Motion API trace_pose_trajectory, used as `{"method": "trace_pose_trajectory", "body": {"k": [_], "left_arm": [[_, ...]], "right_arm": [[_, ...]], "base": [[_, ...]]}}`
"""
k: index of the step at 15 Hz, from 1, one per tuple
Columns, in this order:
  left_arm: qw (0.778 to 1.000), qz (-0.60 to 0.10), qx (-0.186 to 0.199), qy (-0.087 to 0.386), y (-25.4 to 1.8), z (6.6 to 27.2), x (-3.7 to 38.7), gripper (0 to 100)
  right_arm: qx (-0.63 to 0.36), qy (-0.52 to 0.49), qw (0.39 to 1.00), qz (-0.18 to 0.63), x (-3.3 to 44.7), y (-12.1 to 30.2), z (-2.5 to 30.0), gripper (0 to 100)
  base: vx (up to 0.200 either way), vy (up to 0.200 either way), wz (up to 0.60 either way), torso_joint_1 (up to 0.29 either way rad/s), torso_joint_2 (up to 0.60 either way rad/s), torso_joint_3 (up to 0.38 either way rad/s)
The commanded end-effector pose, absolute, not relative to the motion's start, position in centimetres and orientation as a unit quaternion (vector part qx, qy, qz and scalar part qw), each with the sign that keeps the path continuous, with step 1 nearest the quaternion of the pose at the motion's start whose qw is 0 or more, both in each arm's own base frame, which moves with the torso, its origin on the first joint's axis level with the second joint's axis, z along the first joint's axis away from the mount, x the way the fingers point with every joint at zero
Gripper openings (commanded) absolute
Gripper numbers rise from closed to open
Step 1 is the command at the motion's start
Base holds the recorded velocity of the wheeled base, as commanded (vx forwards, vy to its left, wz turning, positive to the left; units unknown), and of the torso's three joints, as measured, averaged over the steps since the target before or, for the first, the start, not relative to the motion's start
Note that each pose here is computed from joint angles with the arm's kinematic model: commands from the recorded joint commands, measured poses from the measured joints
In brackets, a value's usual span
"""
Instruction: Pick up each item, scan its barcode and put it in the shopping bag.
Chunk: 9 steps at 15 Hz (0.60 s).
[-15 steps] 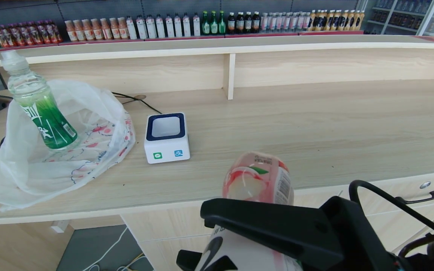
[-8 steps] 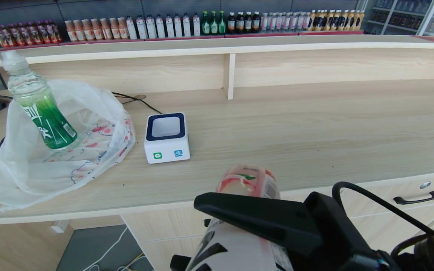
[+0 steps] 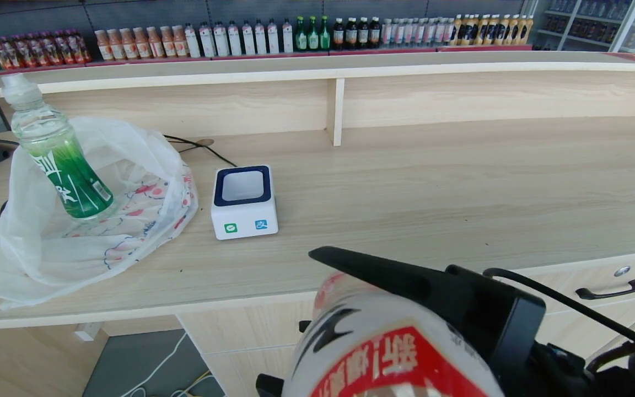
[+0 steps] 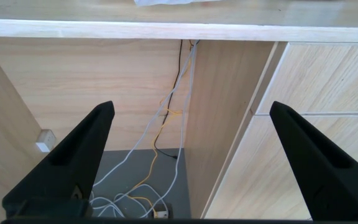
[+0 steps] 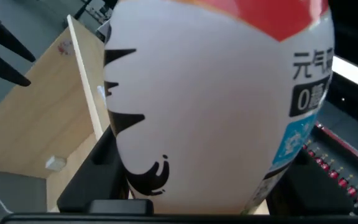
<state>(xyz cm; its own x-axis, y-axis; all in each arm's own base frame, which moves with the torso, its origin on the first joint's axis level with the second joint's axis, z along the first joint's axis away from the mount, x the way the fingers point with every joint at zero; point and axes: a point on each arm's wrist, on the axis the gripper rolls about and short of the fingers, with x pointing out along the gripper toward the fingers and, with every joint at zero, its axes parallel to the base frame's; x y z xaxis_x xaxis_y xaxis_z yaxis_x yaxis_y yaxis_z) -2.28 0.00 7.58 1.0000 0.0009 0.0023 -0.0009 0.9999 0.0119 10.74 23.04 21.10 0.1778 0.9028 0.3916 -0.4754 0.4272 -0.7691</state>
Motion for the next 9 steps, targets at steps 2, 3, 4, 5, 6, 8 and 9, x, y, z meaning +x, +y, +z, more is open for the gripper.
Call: {"method": "trace_pose_trajectory", "body": {"k": [2,3,4,5,6,8,9], "left_arm": [[1.000,0.000,0.006,-0.002,0.0,7.6,-2.3,100],[1.000,0.001,0.005,-0.002,0.0,7.6,-2.3,100],[1.000,0.000,0.005,-0.002,0.0,7.6,-2.3,100],[1.000,0.001,0.005,-0.002,0.0,7.6,-2.3,100],[1.000,0.000,0.005,-0.002,0.0,7.6,-2.3,100],[1.000,0.000,0.006,-0.002,0.0,7.6,-2.3,100],[1.000,0.001,0.005,-0.002,0.0,7.6,-2.3,100]], "right_arm": [[-0.173,-0.386,0.783,0.455,10.6,21.7,22.4,0],[-0.125,-0.347,0.815,0.446,10.9,21.4,22.5,0],[-0.098,-0.322,0.833,0.439,11.4,21.1,22.4,0],[-0.082,-0.298,0.849,0.428,12.2,20.6,22.0,0],[-0.072,-0.275,0.864,0.415,13.2,19.8,21.5,0],[-0.060,-0.252,0.889,0.377,15.6,18.3,21.2,0],[-0.053,-0.241,0.898,0.366,16.3,17.6,20.9,0]], "base": [[0.000,0.000,0.00,0.000,0.00,0.000],[0.000,0.000,0.00,0.000,0.00,0.000],[0.000,0.000,0.00,0.000,0.00,0.000],[0.000,0.000,0.00,0.000,0.00,0.000],[0.000,0.000,0.00,0.000,0.00,0.000],[0.000,0.000,0.00,0.000,0.00,0.000],[0.000,0.000,0.00,0.000,0.00,0.000]]}}
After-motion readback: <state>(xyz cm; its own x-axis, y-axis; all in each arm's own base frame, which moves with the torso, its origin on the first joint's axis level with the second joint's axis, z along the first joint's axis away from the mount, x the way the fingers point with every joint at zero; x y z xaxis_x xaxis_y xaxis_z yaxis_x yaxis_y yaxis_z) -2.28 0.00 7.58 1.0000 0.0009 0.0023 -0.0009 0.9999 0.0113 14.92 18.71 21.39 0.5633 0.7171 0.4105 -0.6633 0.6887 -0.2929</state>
